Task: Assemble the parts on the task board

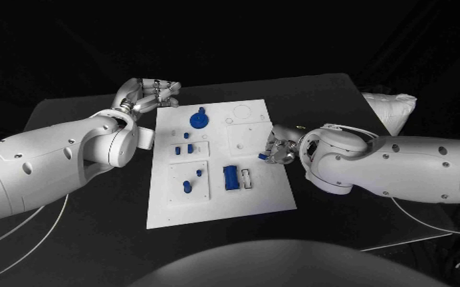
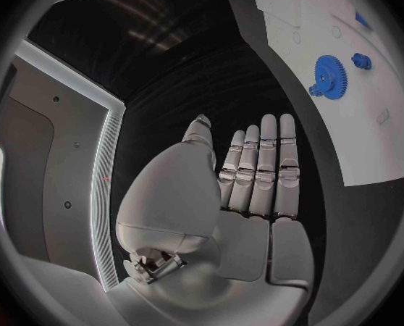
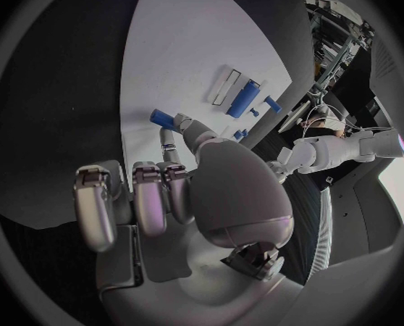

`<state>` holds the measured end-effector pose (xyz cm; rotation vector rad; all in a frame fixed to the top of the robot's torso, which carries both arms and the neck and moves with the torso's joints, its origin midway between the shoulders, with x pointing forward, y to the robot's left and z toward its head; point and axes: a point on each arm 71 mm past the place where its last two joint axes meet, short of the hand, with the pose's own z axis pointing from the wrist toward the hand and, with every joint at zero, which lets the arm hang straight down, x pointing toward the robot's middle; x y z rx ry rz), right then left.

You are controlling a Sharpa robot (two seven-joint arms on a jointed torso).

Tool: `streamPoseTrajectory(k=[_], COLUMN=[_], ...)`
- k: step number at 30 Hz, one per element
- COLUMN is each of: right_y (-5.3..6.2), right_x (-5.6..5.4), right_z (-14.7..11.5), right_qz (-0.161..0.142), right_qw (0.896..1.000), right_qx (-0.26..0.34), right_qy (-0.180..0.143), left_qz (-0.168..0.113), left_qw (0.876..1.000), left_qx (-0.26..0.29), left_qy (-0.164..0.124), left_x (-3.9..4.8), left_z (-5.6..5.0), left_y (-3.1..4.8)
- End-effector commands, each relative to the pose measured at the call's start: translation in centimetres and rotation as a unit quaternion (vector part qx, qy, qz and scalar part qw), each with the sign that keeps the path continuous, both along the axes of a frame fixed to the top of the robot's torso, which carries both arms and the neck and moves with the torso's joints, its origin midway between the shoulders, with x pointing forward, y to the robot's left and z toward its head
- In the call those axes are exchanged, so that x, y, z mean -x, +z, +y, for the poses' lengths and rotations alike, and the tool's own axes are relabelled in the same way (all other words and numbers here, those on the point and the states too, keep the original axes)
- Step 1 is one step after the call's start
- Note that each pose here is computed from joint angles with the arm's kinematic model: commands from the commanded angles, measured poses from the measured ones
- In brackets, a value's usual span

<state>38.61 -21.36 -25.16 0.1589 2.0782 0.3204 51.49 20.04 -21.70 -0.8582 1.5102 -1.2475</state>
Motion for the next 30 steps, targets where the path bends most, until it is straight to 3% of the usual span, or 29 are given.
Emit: streamPoseTrajectory(k=[1,13,18,22,30], right_y=[-0.3,0.2,0.8,0.8,-0.2], right_x=[-0.1,0.3,0.4,0.4,0.7], right_z=[0.0,-0.2,-0.3,-0.3,-0.6], right_qz=[0.015,0.046,0.089,0.137,0.25], right_qw=[1.0,0.997,0.99,0.979,0.94], right_qx=[-0.006,-0.056,-0.092,-0.125,-0.181], right_qy=[0.001,-0.036,-0.06,-0.086,-0.142], left_qz=[-0.002,-0.002,-0.002,-0.002,-0.002], left_qw=[1.0,1.0,1.0,1.0,1.0], left_qx=[0.003,0.003,0.002,0.002,0.002], left_qy=[-0.008,-0.009,-0.008,-0.009,-0.009], left_x=[0.05,0.04,0.01,0.0,-0.02], left_z=[-0.3,-0.3,-0.3,-0.3,-0.4], left_y=[0.09,0.08,0.08,0.08,0.07])
